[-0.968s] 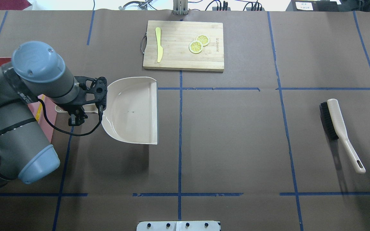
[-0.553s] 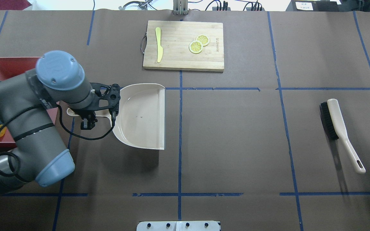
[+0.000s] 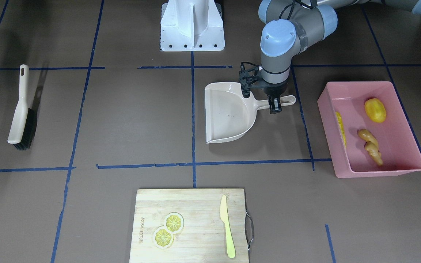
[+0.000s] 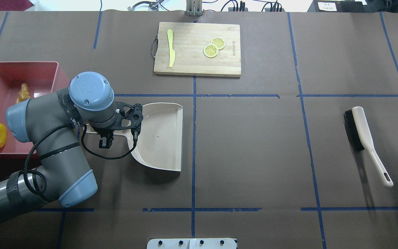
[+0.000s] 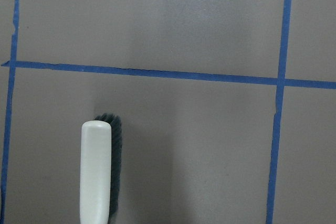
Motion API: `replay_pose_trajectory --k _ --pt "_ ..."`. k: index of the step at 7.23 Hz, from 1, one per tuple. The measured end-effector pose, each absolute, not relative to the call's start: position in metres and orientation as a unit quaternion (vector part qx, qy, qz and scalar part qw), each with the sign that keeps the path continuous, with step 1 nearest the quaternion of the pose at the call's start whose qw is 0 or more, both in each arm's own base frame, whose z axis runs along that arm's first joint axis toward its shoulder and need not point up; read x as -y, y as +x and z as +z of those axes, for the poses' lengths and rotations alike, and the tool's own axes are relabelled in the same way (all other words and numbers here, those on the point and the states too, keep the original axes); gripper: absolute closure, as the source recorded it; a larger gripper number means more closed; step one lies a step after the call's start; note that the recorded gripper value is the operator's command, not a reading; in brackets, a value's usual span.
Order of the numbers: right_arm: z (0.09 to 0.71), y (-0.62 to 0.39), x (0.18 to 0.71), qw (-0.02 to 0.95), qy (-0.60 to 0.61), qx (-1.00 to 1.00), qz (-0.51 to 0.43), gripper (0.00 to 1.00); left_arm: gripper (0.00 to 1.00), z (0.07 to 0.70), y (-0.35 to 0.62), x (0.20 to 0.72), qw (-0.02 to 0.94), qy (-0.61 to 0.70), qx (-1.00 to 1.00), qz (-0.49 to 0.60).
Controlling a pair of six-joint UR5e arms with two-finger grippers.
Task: Sweep and dump trash into bin
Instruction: 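Lower the beige dustpan onto the table beside the bin with the left gripper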
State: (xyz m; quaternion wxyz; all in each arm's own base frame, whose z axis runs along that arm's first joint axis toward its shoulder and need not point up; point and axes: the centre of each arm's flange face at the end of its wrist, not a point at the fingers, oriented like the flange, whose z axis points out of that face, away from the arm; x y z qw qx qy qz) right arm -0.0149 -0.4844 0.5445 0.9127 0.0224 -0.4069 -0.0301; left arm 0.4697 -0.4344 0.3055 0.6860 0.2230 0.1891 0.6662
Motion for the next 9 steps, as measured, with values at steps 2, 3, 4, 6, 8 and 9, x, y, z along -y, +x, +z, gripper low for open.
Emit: replay_pose_trajectory --k 2,3,4,6,8,9 --pt "0.5453 -0.0144 0.4838 0.913 0.021 0.407 -0.029 0.00 0.67 0.3015 0.4773 0.4317 0.687 0.222 -0.192 0.664" --pt "0.5461 -0.0143 0.4832 0.913 0.021 0.407 -0.028 0.00 0.25 0.3006 0.4789 0.4308 0.687 0.222 -0.193 0.665" --pt "0.5464 -0.0136 0.4830 0.913 0.020 0.407 -0.028 0.00 0.07 0.2994 0.4800 0.4304 0.684 0.227 -0.194 0.666" --pt "0.5459 -0.0108 0.4834 0.913 0.022 0.407 -0.025 0.00 0.00 0.2952 0.4822 0.4300 0.678 0.244 -0.193 0.666" --pt "0.5451 -0.0080 0.4842 0.913 0.024 0.407 -0.023 0.00 0.00 0.2978 0.4789 0.4348 0.687 0.252 -0.166 0.661" --pt "0.5447 -0.0075 0.4844 0.913 0.025 0.407 -0.022 0.00 0.00 0.2966 0.4758 0.4371 0.691 0.257 -0.155 0.657"
